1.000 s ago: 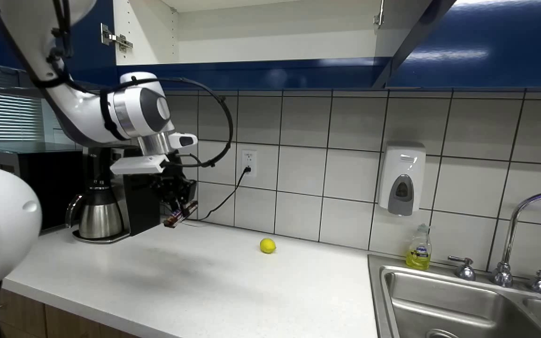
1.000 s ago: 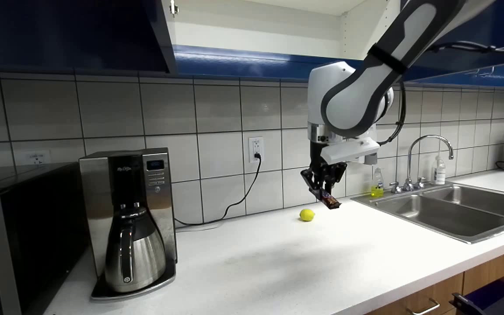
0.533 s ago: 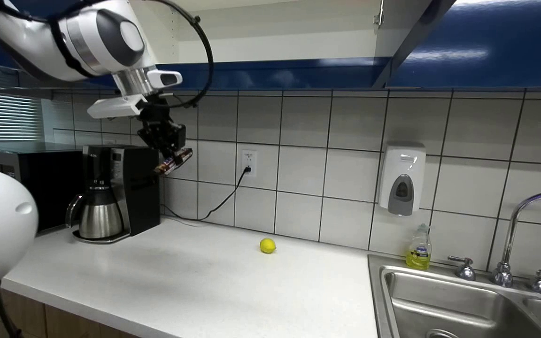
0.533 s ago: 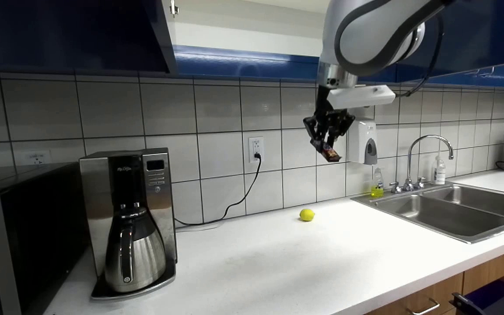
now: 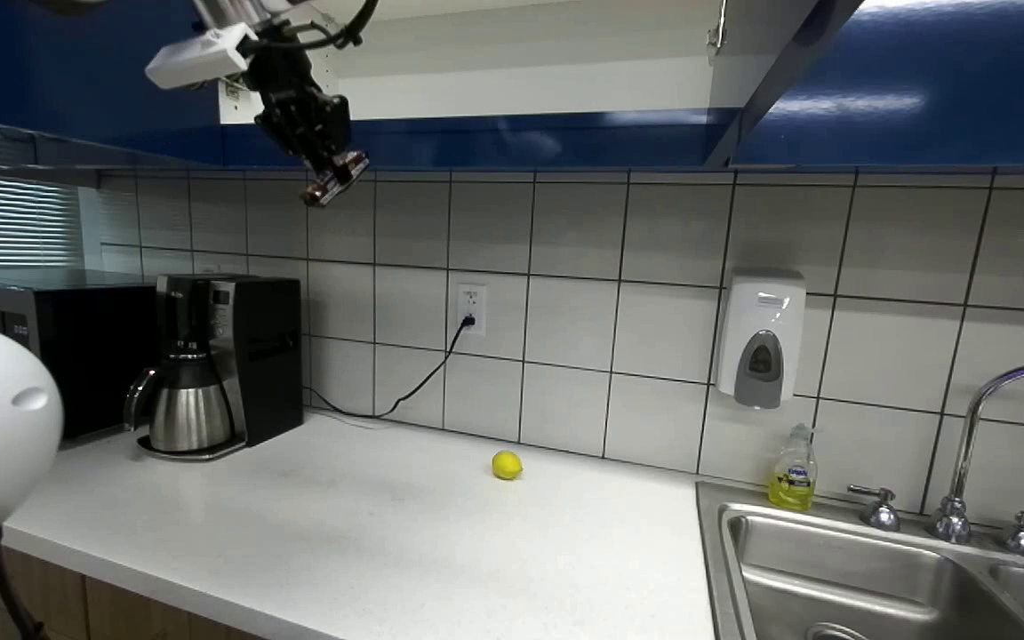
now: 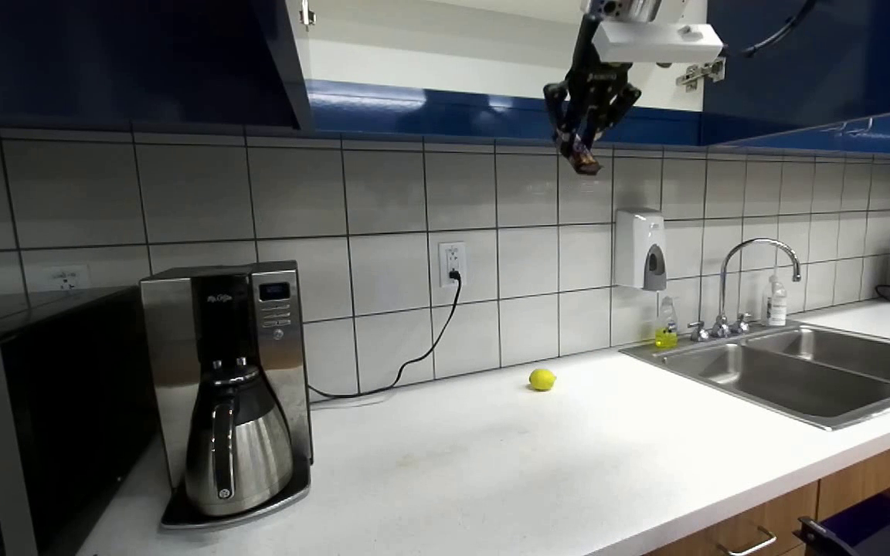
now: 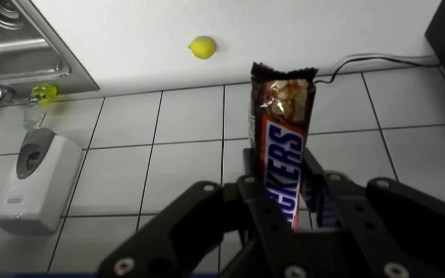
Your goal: Put the chocolate bar inside the cupboard
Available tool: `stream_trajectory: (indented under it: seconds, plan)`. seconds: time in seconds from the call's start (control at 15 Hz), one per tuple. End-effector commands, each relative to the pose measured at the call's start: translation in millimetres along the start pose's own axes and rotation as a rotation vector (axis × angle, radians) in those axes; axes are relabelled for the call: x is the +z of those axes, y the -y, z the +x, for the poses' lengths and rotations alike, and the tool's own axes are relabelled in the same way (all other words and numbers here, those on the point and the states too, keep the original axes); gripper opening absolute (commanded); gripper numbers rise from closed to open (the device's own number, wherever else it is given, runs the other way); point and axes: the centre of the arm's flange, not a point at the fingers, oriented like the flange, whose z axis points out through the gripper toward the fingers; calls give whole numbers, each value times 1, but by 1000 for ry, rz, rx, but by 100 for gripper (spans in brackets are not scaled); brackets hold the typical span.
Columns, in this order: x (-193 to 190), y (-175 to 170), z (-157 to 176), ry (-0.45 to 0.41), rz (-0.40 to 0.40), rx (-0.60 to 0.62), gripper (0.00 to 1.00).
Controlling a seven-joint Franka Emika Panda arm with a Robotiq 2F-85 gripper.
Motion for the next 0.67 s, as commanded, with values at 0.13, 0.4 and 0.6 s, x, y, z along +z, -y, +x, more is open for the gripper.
stream_trajectory:
  seconds: [0.13, 0.4, 0.6]
  plan:
    - [-71, -5, 62, -64, -4, 11, 7]
    - [-96, -2, 100, -121, -1, 33, 7]
    - [-99, 1, 133, -138, -1, 47, 7]
